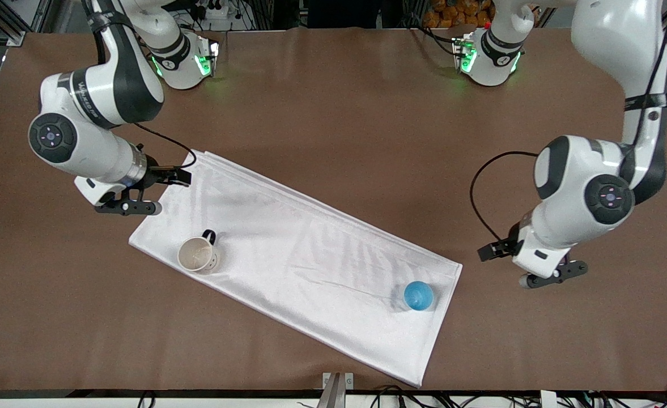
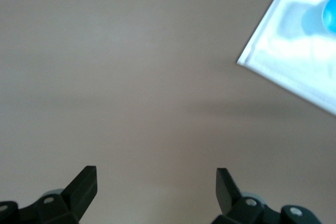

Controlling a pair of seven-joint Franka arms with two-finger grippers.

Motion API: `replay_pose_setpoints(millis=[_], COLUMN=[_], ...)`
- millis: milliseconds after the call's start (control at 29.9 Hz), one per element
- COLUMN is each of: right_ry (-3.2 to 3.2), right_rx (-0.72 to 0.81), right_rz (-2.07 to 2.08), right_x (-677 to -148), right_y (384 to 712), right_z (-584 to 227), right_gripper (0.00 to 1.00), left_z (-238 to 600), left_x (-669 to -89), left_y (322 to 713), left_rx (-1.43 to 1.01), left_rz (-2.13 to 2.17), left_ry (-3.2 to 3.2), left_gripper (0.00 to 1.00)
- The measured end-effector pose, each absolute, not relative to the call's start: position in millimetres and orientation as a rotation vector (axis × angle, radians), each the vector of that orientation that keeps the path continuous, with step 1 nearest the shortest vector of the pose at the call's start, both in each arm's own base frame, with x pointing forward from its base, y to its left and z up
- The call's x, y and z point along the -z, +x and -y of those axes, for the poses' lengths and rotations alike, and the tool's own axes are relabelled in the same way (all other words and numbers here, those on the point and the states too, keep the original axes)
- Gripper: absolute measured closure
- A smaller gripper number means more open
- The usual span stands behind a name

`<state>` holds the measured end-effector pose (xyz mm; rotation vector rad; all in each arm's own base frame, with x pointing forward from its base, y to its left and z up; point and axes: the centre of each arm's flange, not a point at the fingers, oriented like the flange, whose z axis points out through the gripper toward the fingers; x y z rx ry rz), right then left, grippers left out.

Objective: Place blue cup into white mug on table

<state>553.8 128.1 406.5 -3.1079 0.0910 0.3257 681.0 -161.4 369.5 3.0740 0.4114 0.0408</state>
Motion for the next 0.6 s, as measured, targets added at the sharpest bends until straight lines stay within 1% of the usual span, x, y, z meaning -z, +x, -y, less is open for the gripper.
replay_pose_setpoints(millis=[100,200,334,468,601], right_ry=[-3.072,-3.047,-3.041,-3.045,-3.044], right_rx=[-0.336,-0.298,-0.245,-0.227,-0.194], right_rz=[-0.144,-0.185,-0.239,-0.267,-0.325], right_x=[-399.6,-388.8,-368.3,-348.9,-335.1], right_y=[549.4,546.9,541.9,536.1,537.5], right_z=[-130.2,-130.7,-132.8,-139.7,-146.8], right_gripper=[0.00,0.00,0.00,0.00,0.00], left_z=[189.4,205.7,207.4,203.1,202.4], left_x=[-348.2,-332.7,-322.6,-319.0,-316.8], left_y=[680.3,680.2,684.0,690.3,696.6], left_rx=[-0.059,-0.074,-0.100,-0.148,-0.211], left_rz=[-0.447,-0.460,-0.468,-0.480,-0.513], left_ry=[3.061,3.051,3.041,3.023,2.992], left_gripper=[0.00,0.00,0.00,0.00,0.00])
